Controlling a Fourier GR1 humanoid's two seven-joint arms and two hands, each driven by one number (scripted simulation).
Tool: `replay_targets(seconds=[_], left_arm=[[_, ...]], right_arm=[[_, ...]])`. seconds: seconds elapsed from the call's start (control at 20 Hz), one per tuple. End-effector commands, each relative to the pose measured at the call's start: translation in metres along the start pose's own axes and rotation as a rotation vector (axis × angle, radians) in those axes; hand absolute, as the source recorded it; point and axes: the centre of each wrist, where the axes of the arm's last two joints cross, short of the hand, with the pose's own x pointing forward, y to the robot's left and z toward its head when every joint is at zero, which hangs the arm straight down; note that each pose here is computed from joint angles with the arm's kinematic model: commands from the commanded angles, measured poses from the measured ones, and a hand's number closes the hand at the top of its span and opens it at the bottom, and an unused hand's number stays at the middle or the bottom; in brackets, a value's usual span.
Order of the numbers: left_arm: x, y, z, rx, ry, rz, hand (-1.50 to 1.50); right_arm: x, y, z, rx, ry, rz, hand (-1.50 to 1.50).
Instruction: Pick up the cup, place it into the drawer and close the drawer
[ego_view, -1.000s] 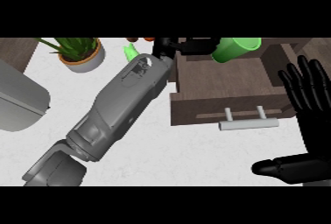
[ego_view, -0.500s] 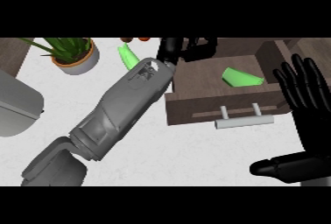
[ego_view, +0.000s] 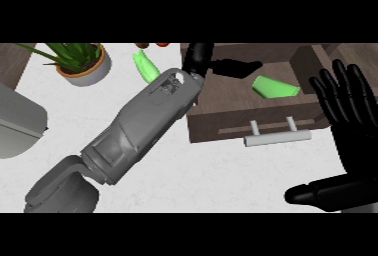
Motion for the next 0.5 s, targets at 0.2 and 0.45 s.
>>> replay_targets(seconds=[0.2,0.45], left_arm=[[0.011,-0.002,-0.002,0.01,-0.114,0.187,-1.5],[0.018,-0.001,-0.001,-0.009,-0.106,0.322,-1.5]], right_arm=[[0.008,0.004,0.0,0.045,0.022,-0.084,-1.5],[0.009,-0.017,0.019,-0.008,0.005,-0.082,-1.5]])
